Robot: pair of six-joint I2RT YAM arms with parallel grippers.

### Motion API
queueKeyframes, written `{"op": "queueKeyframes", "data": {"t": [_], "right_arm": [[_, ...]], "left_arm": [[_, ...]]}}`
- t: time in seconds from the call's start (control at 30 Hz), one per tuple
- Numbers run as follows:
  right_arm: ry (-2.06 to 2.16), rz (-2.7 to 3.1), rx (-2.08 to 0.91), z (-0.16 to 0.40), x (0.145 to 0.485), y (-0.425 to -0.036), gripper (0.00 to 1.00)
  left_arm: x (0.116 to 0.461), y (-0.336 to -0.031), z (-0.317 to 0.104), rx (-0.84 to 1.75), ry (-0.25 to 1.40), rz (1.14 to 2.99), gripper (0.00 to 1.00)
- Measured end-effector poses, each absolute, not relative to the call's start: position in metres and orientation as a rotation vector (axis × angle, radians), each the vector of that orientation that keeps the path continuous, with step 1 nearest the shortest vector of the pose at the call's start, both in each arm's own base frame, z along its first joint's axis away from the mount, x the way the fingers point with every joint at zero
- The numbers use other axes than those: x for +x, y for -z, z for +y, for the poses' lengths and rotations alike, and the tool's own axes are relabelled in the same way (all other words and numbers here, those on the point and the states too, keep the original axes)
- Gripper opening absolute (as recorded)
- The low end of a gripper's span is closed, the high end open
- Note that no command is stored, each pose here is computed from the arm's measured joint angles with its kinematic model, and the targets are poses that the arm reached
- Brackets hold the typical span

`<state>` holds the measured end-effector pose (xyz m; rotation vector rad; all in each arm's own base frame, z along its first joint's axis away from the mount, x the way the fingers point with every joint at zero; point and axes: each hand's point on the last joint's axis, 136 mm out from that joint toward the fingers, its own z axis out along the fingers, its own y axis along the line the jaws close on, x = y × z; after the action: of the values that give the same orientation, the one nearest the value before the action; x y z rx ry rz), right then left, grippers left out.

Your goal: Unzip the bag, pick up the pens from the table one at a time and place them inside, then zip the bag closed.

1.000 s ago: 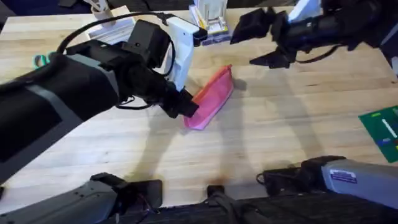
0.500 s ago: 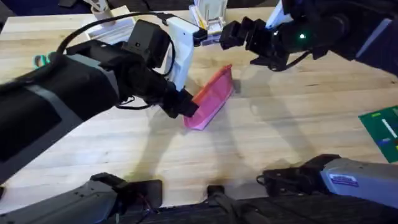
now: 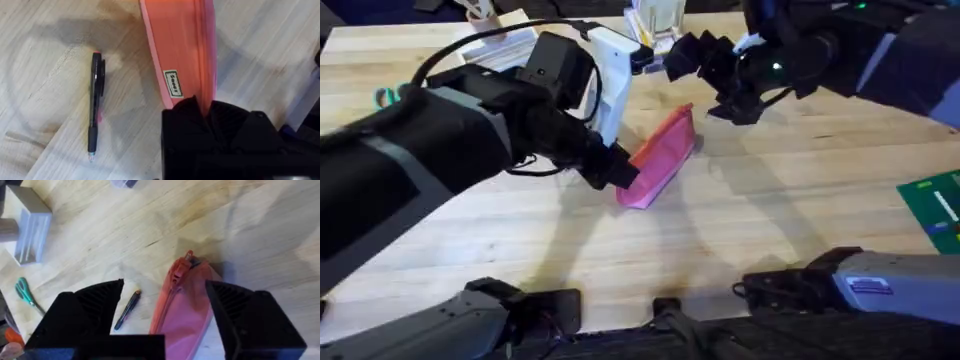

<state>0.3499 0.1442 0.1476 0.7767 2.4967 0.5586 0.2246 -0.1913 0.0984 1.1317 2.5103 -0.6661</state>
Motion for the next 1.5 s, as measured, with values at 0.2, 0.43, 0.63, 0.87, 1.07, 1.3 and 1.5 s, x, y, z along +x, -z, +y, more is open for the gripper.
{"op": "queueKeyframes", "data": {"t": [0.2, 0.43, 0.63, 0.87, 1.07, 1.3, 1.5], "right_arm": [[-0.555, 2.503, 0.786, 0.147, 0.354, -0.140, 0.988], [-0.521, 2.539, 0.800, 0.149, 0.361, -0.117, 0.934], [-0.504, 2.559, 0.810, 0.152, 0.367, -0.100, 0.817], [-0.502, 2.563, 0.808, 0.152, 0.366, -0.100, 0.590], [-0.498, 2.564, 0.805, 0.153, 0.366, -0.100, 0.257], [-0.490, 2.560, 0.807, 0.152, 0.366, -0.100, 0.042], [-0.435, 2.567, 0.687, 0.149, 0.368, -0.100, 0.029]], "left_arm": [[0.225, -0.099, -0.191, 1.132, 0.666, 2.510, 0.042], [0.225, -0.099, -0.191, 1.132, 0.666, 2.510, 0.042], [0.225, -0.099, -0.191, 1.132, 0.666, 2.510, 0.042], [0.225, -0.098, -0.191, 1.132, 0.666, 2.510, 0.042], [0.225, -0.098, -0.191, 1.131, 0.664, 2.510, 0.042], [0.225, -0.098, -0.191, 1.131, 0.662, 2.511, 0.042], [0.225, -0.098, -0.191, 1.131, 0.662, 2.510, 0.042]]}}
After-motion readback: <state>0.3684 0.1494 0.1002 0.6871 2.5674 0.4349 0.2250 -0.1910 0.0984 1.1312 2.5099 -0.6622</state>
